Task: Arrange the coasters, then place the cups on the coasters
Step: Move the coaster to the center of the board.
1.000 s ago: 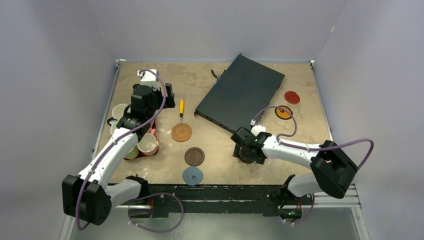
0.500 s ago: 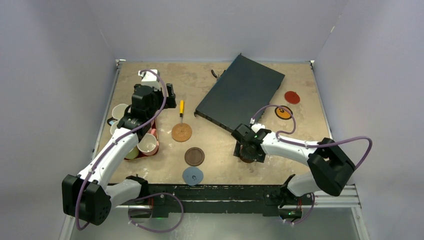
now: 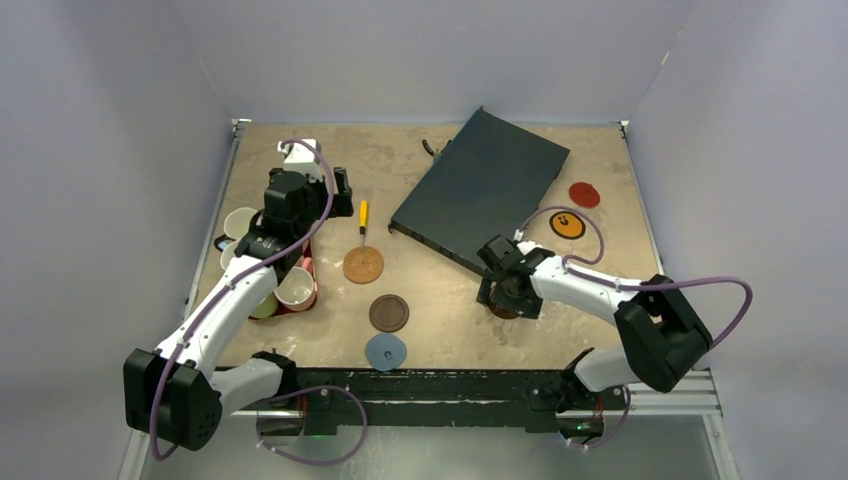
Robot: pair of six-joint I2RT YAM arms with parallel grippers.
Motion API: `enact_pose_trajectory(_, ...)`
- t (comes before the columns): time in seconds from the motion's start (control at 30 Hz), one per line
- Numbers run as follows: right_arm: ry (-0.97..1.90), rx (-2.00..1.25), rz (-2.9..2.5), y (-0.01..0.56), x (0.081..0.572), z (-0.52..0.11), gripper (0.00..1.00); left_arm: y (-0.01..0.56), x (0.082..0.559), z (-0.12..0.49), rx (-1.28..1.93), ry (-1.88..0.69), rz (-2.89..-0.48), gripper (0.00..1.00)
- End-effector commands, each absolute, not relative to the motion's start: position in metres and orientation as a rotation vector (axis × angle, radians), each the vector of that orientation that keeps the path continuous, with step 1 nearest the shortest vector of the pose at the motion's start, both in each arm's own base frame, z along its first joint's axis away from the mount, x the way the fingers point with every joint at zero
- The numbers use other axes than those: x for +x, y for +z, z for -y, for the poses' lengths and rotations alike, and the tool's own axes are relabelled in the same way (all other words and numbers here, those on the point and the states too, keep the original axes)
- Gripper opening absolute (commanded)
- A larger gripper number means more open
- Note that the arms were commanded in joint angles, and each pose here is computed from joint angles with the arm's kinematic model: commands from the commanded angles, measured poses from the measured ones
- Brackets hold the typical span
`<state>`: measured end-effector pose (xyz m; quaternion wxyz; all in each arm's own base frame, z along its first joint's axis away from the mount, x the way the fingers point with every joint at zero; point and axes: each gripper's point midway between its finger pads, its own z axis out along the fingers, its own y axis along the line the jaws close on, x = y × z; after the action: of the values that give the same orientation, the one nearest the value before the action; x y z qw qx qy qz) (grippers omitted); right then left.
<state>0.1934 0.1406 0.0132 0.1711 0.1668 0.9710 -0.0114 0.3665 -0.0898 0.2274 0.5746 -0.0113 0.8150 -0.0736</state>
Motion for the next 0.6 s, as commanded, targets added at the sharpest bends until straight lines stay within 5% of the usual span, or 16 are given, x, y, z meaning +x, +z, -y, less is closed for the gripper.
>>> enact_pose_trajectory(0.0, -0.238, 0.495, -2.754, 0.004, 0.187, -0.096, 0.91, 0.251, 0.368, 0.097, -0.029, -0.216, -1.845, 0.99)
enact_pose_trajectory(0.57, -0.142, 0.622, -2.722, 0.004, 0.224, -0.073, 0.92, 0.247, 0.368, 0.100, -0.021, -0.213, -1.854, 0.99)
